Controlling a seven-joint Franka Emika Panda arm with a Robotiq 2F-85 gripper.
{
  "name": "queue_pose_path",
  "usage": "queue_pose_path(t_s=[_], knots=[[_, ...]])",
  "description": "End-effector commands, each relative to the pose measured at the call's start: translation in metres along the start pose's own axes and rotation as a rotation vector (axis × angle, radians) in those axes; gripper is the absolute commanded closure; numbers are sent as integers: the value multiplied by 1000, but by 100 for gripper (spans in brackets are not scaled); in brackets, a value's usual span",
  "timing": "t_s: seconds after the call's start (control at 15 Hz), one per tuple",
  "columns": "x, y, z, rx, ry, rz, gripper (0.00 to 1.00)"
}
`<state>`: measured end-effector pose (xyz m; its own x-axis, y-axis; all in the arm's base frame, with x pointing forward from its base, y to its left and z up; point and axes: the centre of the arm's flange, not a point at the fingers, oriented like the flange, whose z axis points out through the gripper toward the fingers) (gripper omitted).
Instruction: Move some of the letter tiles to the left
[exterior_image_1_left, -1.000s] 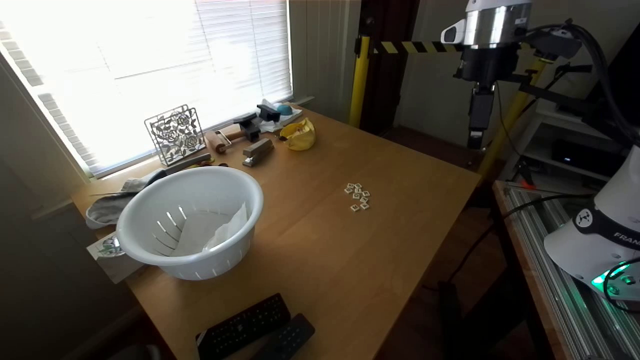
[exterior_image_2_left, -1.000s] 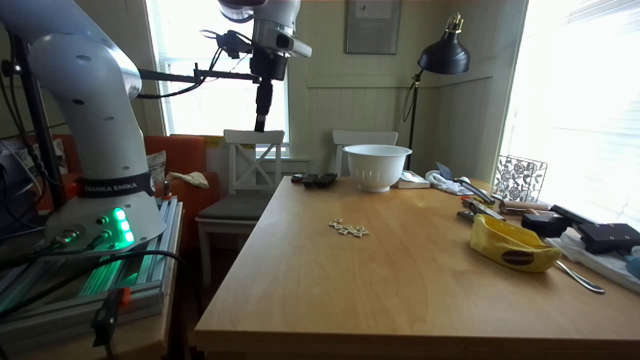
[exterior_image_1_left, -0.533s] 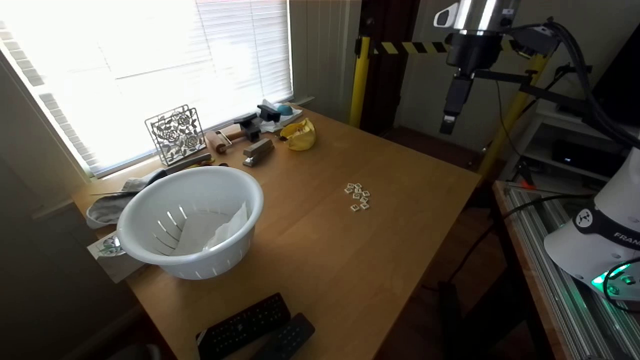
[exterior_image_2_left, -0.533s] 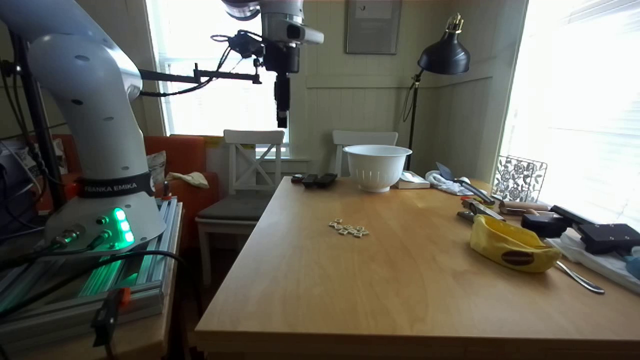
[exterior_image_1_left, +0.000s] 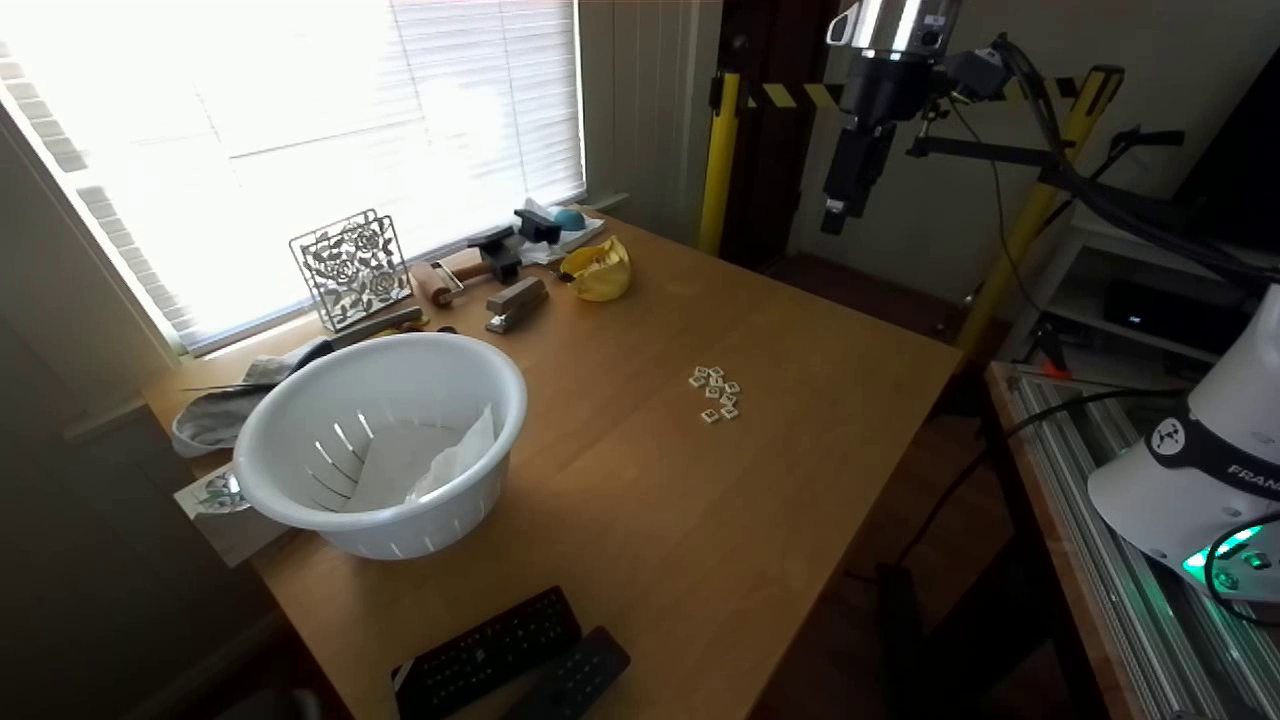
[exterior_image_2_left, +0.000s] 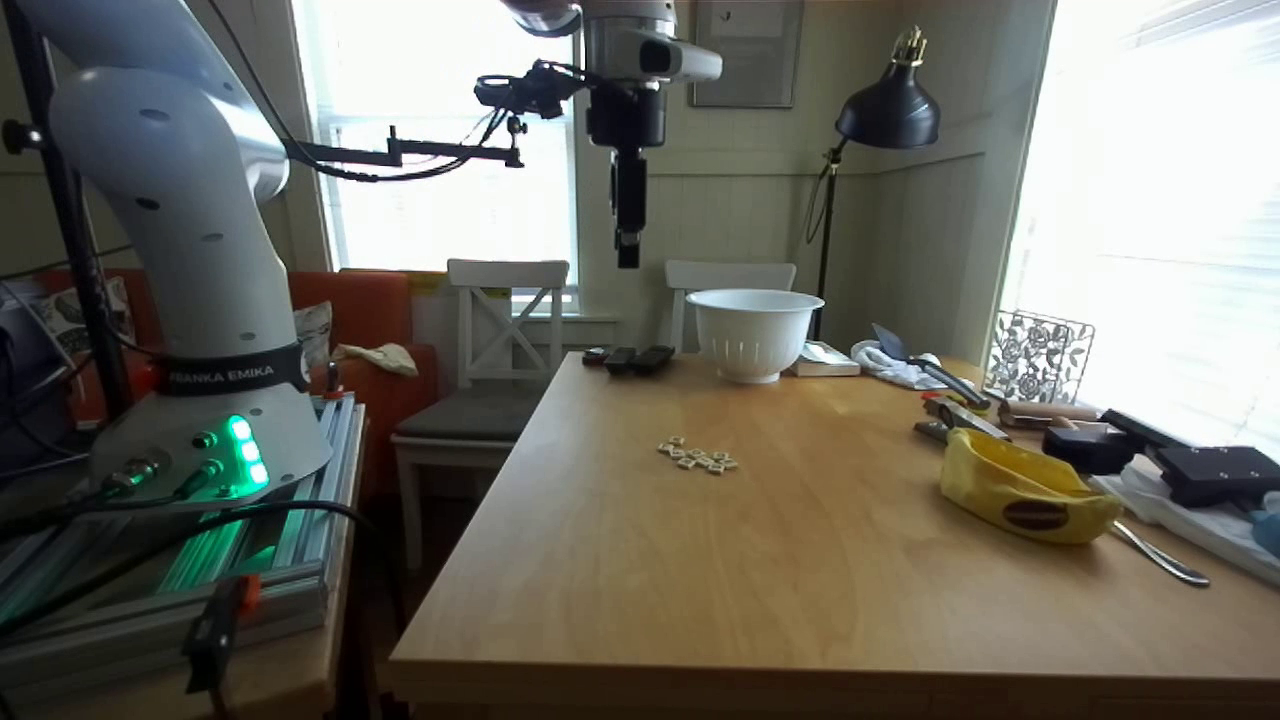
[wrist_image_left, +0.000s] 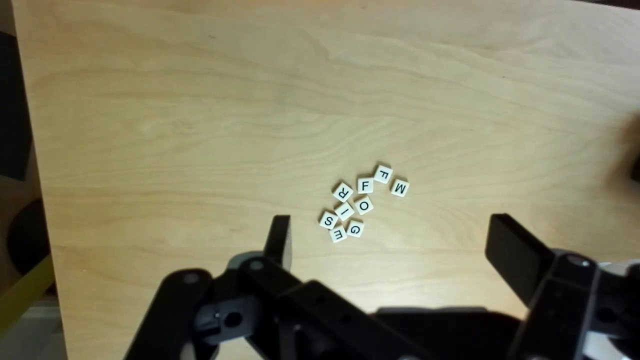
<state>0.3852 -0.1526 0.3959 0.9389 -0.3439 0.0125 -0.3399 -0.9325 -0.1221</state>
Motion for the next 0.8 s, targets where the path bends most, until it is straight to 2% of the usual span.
queue_pose_path(t_s=[0.0,0.13,0.2,0.53,0.73], knots=[[-1,-1,-1,0,3,-3,0],[-1,-2,-2,1,5,-4,0],[-1,11,-4,4,20,10,0],[27,18,16,2,10,-45,0],[38,-5,39,-9,15,-101,0]])
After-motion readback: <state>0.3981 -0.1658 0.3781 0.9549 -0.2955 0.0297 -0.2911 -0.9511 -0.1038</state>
